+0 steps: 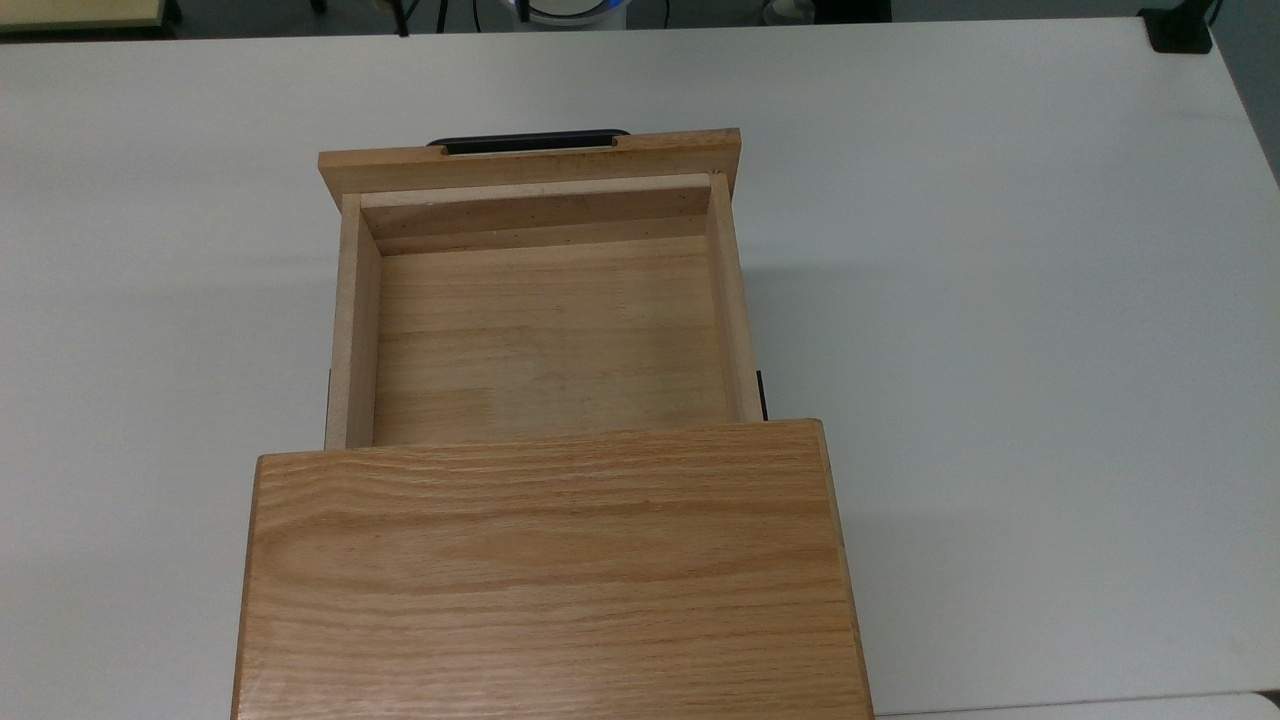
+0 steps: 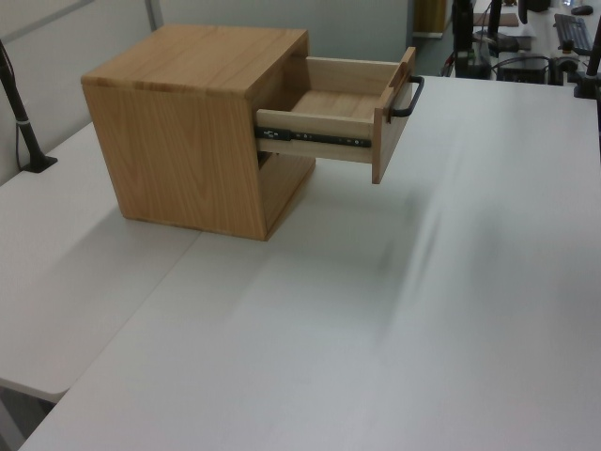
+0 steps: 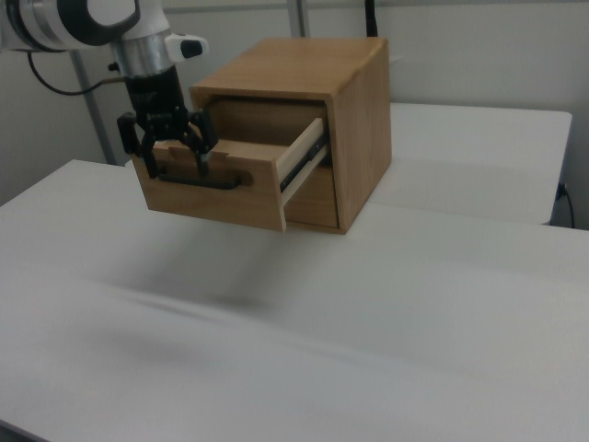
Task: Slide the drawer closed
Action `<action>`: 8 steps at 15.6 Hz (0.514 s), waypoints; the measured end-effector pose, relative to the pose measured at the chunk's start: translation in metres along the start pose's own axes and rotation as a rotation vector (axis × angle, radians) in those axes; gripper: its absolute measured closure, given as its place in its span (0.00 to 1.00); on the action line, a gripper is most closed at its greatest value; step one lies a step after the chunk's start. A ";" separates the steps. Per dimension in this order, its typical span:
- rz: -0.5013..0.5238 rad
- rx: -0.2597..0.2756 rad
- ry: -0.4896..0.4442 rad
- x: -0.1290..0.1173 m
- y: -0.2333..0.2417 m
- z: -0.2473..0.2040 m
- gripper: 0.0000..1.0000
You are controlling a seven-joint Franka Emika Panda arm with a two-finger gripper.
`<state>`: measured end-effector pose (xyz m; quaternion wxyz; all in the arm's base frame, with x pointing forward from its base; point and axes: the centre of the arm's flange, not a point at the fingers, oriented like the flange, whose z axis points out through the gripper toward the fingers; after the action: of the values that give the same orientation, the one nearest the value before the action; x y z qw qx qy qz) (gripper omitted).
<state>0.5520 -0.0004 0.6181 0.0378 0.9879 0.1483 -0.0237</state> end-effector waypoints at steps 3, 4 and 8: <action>-0.030 0.001 -0.016 0.010 -0.015 0.013 0.35; -0.001 -0.003 -0.005 0.014 -0.016 0.016 0.47; 0.157 -0.017 0.058 0.042 -0.026 0.038 0.88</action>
<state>0.5836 0.0337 0.5762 0.0437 0.9964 0.0714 0.0094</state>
